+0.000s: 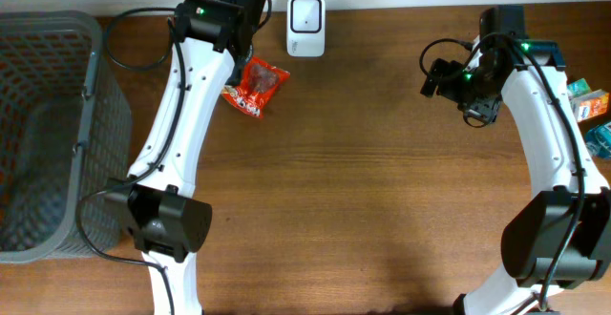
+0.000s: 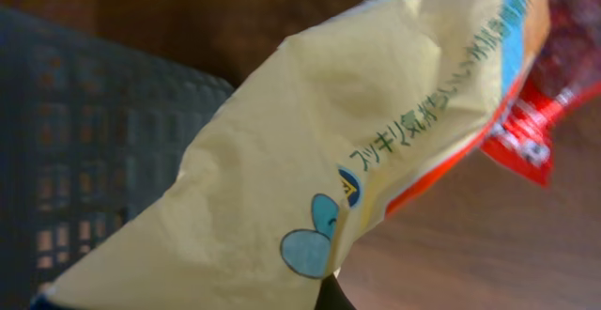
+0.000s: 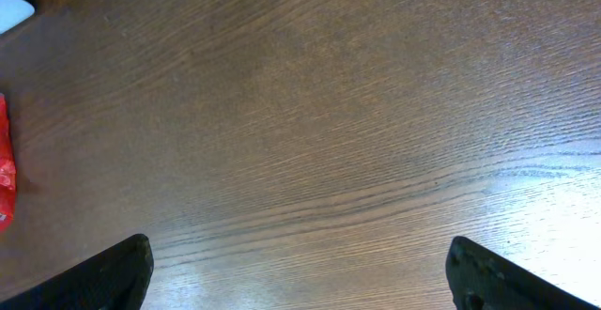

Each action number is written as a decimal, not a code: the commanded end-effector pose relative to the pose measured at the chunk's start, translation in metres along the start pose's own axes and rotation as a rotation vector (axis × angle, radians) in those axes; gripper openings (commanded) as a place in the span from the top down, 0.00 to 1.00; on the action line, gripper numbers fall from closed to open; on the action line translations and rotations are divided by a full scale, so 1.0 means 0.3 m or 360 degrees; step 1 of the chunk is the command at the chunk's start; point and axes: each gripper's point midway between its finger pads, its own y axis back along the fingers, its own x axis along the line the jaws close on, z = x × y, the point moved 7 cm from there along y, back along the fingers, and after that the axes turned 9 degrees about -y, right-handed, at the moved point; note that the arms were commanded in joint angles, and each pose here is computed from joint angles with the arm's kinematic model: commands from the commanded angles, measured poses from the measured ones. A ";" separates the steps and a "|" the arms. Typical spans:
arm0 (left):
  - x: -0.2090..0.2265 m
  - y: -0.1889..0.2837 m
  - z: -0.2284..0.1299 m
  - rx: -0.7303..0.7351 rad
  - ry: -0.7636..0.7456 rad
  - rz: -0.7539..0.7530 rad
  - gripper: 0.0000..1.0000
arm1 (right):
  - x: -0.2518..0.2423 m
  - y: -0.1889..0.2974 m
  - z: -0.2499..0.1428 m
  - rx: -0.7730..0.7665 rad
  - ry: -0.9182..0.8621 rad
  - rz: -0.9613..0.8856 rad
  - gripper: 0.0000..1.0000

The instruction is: Scan the item barcode

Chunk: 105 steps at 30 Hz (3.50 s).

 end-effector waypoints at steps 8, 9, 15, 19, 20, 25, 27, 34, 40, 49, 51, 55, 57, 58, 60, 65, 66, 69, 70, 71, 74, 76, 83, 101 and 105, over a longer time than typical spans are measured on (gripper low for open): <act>-0.070 0.112 0.036 -0.0203 -0.0095 0.0082 1.00 | -0.006 -0.006 0.002 -0.0004 -0.0020 -0.0022 0.02; -0.098 0.108 0.029 -0.0181 -0.0106 -0.0005 1.00 | -0.006 -0.006 0.002 -0.0004 -0.0020 -0.0022 0.02; -0.060 0.003 0.032 -0.0054 -0.0098 0.0342 1.00 | -0.006 -0.006 0.002 -0.0004 -0.0020 -0.0022 0.02; -0.009 -0.081 0.011 0.0086 -0.0099 0.0380 1.00 | -0.006 -0.006 0.002 -0.0004 -0.0020 -0.0022 0.02; -0.002 -0.088 0.010 0.0095 -0.0082 0.0377 1.00 | -0.006 -0.006 0.002 -0.0004 -0.0020 -0.0022 0.02; -0.063 -0.100 -0.033 0.0223 -0.0131 0.0108 1.00 | -0.007 -0.006 0.002 -0.0004 -0.0020 -0.0022 0.02; -0.121 -0.111 -0.064 0.0307 -0.0179 -0.0041 1.00 | -0.006 -0.006 0.002 -0.0004 -0.0020 -0.0022 0.02; -0.268 -0.103 -0.116 0.0377 -0.0329 -0.0185 0.98 | -0.007 -0.006 0.002 -0.0004 -0.0020 -0.0022 0.02; -0.464 -0.024 -0.099 0.0324 -0.0265 -0.0828 0.95 | -0.006 -0.006 0.002 -0.0004 -0.0020 -0.0022 0.02; -0.690 0.176 -0.076 0.0227 -0.0299 -0.1737 0.19 | -0.006 -0.006 0.002 -0.0004 -0.0020 -0.0022 0.02; -0.706 0.187 -0.063 0.0168 -0.0308 -0.1753 0.03 | -0.006 -0.006 0.002 -0.0004 -0.0020 -0.0022 0.02; -0.673 0.208 -0.010 0.0012 -0.0311 -0.1771 0.34 | -0.006 -0.006 0.002 -0.0004 -0.0020 -0.0022 0.02; -0.581 0.192 0.023 -0.0041 -0.0266 -0.1626 0.62 | -0.006 -0.006 0.002 -0.0004 -0.0020 -0.0022 0.02; -0.493 0.147 0.036 -0.0032 -0.0203 -0.1404 0.78 | -0.006 -0.006 0.002 -0.0004 -0.0020 -0.0022 0.02; -0.373 0.058 0.019 0.0069 -0.0145 -0.1068 1.00 | -0.006 -0.006 0.002 -0.0004 -0.0020 -0.0022 0.02; -0.413 -0.085 -0.074 0.0415 -0.0218 -0.0992 1.00 | -0.007 -0.006 0.002 -0.0004 -0.0020 -0.0022 0.02; -0.461 -0.124 -0.094 0.0477 -0.0257 -0.0985 1.00 | -0.006 -0.006 0.002 -0.0004 -0.0020 -0.0022 0.02; -0.588 -0.202 -0.123 0.0580 -0.0258 -0.1041 1.00 | -0.006 -0.006 0.002 -0.0004 -0.0020 -0.0022 0.02; -0.628 -0.220 -0.131 0.0591 -0.0273 -0.1067 1.00 | -0.006 -0.006 0.002 -0.0004 -0.0020 -0.0022 0.02; -0.661 -0.240 -0.141 0.0598 -0.0287 -0.1064 1.00 | -0.006 -0.006 0.002 -0.0004 -0.0020 -0.0022 0.02; -0.758 -0.293 -0.161 0.0630 -0.0230 -0.1053 1.00 | -0.007 -0.006 0.002 -0.0004 -0.0020 -0.0022 0.02; -0.824 -0.297 -0.147 0.0597 -0.0174 -0.1160 1.00 | -0.006 -0.006 0.002 -0.0004 -0.0020 -0.0022 0.02; -0.969 -0.217 -0.126 0.0510 -0.0121 -0.1418 1.00 | -0.007 -0.006 0.002 -0.0004 -0.0020 -0.0022 0.02; -0.706 -0.021 0.137 0.0109 0.0249 -0.1615 1.00 | -0.007 -0.006 0.002 -0.0004 -0.0020 -0.0022 0.02; -0.747 -0.079 0.048 0.0169 0.0155 -0.1181 1.00 | -0.007 -0.006 0.002 -0.0004 -0.0020 -0.0022 0.02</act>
